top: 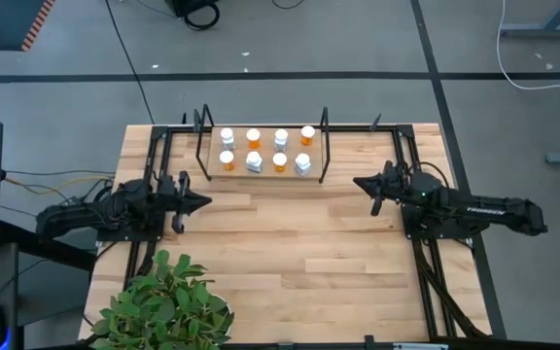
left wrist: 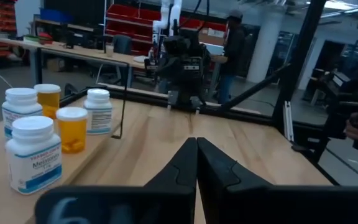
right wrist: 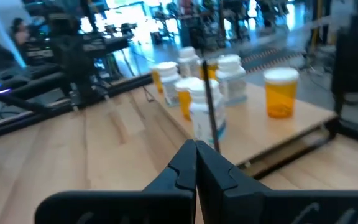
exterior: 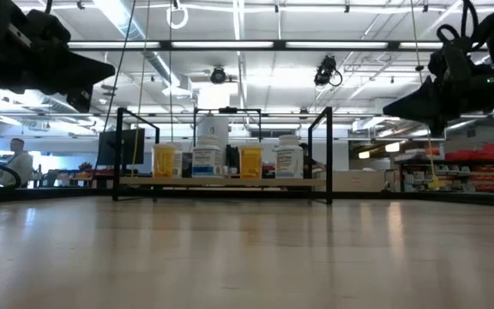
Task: Pick and place medicine bottles onto shelf by color
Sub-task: Return to Home Position
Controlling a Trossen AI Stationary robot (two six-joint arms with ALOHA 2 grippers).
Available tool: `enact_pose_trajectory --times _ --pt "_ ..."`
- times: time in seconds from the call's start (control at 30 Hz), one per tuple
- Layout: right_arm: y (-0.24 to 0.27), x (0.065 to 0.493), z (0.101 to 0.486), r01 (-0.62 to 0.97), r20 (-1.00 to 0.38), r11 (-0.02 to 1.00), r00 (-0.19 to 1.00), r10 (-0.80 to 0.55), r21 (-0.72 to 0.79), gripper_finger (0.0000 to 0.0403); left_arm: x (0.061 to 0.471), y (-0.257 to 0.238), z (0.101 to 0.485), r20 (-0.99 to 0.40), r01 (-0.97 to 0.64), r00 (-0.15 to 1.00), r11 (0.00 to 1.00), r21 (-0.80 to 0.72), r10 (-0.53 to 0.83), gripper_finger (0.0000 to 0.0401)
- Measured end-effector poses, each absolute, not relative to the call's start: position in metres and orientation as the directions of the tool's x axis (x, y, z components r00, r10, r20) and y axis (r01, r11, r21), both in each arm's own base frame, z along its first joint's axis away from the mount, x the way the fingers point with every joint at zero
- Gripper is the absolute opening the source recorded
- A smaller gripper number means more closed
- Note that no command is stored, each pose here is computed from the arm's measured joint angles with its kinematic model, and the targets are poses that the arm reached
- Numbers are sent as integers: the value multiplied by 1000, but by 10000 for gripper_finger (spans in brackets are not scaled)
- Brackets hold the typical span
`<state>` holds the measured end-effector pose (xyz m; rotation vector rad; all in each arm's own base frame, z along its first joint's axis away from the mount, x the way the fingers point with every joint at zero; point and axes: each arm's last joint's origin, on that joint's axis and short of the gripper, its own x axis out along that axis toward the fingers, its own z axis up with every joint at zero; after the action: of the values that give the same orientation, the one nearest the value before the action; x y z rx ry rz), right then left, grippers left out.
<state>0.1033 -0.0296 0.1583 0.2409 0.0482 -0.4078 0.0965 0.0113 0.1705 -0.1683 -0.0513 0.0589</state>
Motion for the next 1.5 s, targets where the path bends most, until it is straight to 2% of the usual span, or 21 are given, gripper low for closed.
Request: enact_pose_trajectory --times 0.2,0.43,0.7,0.9,1.13,1.5 --pt "-23 105 162 326 -55 936 945 -321 132 6 97 9 170 46 -35 998 989 -142 42 4" --pt "-15 107 165 207 -29 977 978 -205 57 6 97 8 170 49 -26 998 993 -115 32 22" --pt "-10 107 168 162 2 987 987 -162 -1 6 97 8 170 49 -25 998 993 -115 30 6" --pt "-10 107 167 162 -9 985 987 -162 52 6 97 8 170 49 -25 998 993 -115 30 23" --pt "-10 107 166 162 -11 986 987 -162 48 6 97 8 170 49 -25 998 993 -115 30 40" --pt "-10 107 166 163 -12 985 987 -162 50 6 97 8 170 50 -24 998 993 -115 30 28"
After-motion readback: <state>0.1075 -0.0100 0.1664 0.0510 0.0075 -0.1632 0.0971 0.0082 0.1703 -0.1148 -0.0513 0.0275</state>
